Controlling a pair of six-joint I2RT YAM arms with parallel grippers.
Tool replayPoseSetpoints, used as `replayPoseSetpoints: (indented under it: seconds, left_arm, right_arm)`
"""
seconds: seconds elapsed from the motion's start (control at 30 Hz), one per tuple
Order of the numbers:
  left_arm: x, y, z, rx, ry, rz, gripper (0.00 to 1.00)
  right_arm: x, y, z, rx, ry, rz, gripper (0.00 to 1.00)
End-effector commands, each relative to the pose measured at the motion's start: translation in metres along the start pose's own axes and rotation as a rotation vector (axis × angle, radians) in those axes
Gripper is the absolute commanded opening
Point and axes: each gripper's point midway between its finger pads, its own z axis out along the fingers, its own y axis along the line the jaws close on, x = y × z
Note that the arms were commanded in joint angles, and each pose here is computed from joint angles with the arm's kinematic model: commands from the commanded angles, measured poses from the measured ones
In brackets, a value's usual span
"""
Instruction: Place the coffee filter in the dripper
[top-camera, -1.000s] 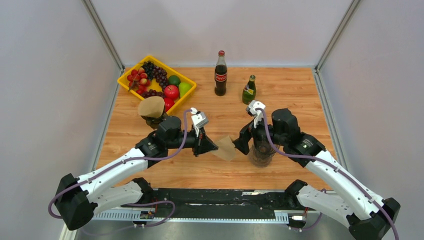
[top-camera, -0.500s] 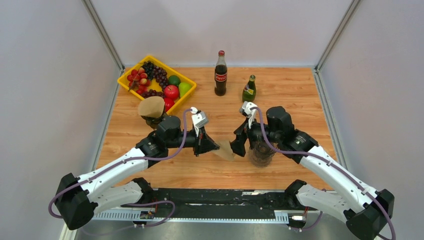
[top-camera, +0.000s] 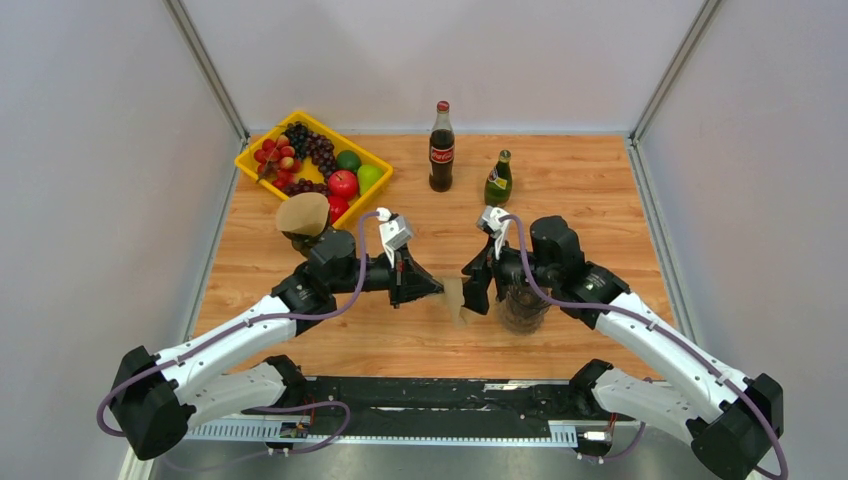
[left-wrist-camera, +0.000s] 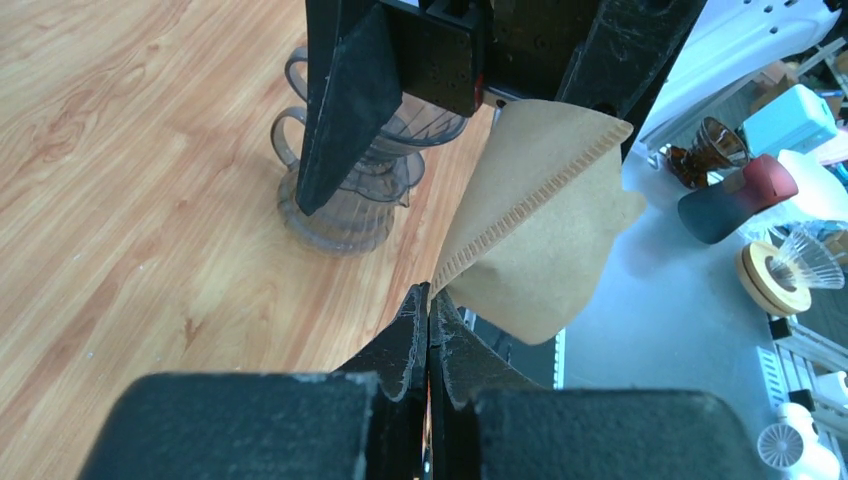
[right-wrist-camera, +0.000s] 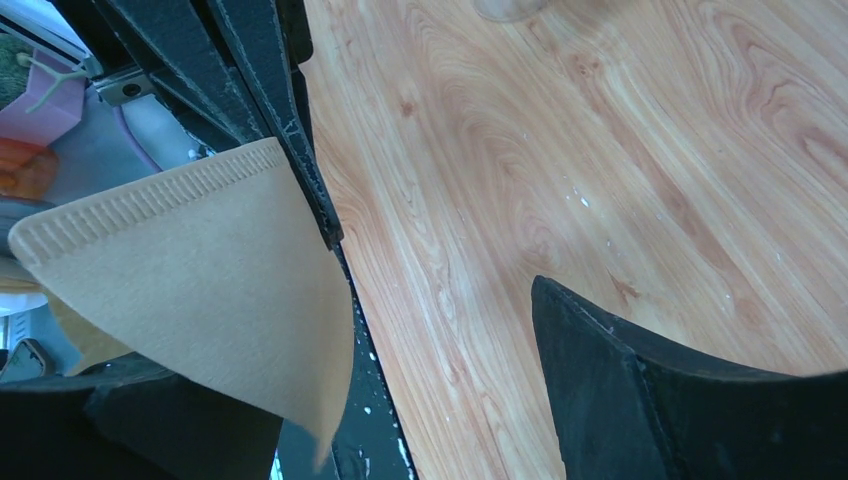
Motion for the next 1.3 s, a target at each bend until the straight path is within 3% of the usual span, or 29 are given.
replayPoseSetpoints:
  seconds: [0.0, 0.43, 0.8, 0.93, 1.0, 1.2, 1.23, 1.27]
  left_arm:
    - [-0.021, -0.007, 0.0, 0.015, -0.087, 0.002, 0.0]
    - [-0.017, -0.002, -0.003, -0.019, -0.092, -0.017, 0.0]
    - [-0.023, -0.006, -0.003, -0.001, -0.11, 0.012, 0.0]
    - [-0.025, -0.007, -0.003, 0.007, -0.118, 0.02, 0.0]
    - [-0.026, -0.007, -0.003, 0.004, -0.119, 0.022, 0.0]
    - [-0.027, 0.0, -0.002, -0.036, -0.108, 0.01, 0.02]
    - [-0.027, 0.002, -0.001, -0.049, -0.107, 0.005, 0.05]
    - [-0.027, 0.004, -0.002, -0.058, -0.106, 0.001, 0.15]
  right_arm:
    - [-0.021, 0.014, 0.003, -0.073, -0.091, 0.006, 0.85]
    - [-0.037, 0.012, -0.007, -0.013, -0.192, 0.03, 0.76]
    - [-0.038, 0.039, -0.013, -0.152, -0.176, -0.042, 0.42]
    - [-0.04, 0.041, -0.013, -0.163, -0.176, -0.055, 0.21]
    - [-0.04, 0.042, -0.014, -0.171, -0.175, -0.057, 0.01]
    - [-0.047, 0.036, -0.012, -0.132, -0.187, -0.039, 0.0]
    - [-0.048, 0.032, -0.011, -0.111, -0.193, -0.036, 0.0]
    - [-0.05, 0.03, -0.012, -0.095, -0.197, -0.034, 0.0]
